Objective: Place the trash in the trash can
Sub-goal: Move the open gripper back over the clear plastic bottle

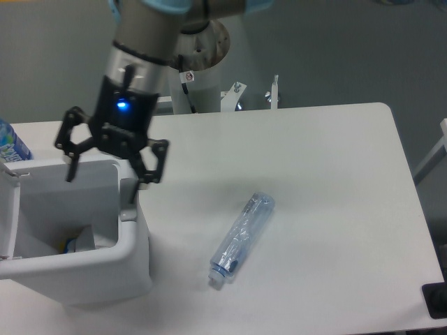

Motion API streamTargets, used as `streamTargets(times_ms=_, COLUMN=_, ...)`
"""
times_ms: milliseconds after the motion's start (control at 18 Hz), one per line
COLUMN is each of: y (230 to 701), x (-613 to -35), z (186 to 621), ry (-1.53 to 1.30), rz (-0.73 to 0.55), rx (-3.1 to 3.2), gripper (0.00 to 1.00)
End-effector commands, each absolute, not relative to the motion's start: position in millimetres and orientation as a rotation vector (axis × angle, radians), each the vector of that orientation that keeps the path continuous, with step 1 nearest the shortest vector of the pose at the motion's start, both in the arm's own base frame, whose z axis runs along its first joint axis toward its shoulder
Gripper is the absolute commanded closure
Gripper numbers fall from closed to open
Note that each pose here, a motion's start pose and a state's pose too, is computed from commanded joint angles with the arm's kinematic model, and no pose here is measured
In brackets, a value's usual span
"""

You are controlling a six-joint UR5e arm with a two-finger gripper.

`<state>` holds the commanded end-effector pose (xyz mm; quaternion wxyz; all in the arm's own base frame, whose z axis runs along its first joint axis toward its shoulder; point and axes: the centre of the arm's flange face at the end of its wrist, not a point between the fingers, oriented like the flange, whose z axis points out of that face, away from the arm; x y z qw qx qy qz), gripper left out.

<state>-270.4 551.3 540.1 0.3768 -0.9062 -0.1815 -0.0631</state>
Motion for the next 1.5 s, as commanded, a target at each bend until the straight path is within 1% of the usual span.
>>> streamTargets(times_ms=167, y=549, x=-298, z=525, ry=-0.521, rz=-0.023, rx=-2.372, gripper=0.00)
streamTargets(times_ms=278, y=550, x=-314, z=515, ry=-0.561, rz=0.038, rx=-2.399, gripper=0.00)
streamTargets(times_ms=444, y=552, x=-349, z=495, ry=-0.605, rz=0.046, rx=-2.416, gripper=0.00)
streamTargets(times_ms=833, y=561, x=-387, z=425, ry=-0.448, rz=0.064, rx=-2.551, gripper=0.00)
streamTargets(times_ms=1056, y=559, x=-409, z=370, ry=-0.408, rz=0.222, rx=-2.736, gripper=0.00)
streamTargets(times_ms=1111, y=561, x=-410, z=358, ry=-0.386, rz=0.237, rx=-2.768, gripper=0.00)
streamTargets(times_ms=1278, y=577, x=-395, z=329, ry=-0.311, rz=0.194, rx=-2.814, gripper=0.00)
streamTargets(times_ms=1389, y=587, x=-386, z=301, ry=-0.288, rz=0.154, rx=-2.847, gripper=0.00)
streamTargets(times_ms=1500, y=597, x=-379, z=285, ry=-0.270, rz=0.113, rx=-2.849, gripper=0.00)
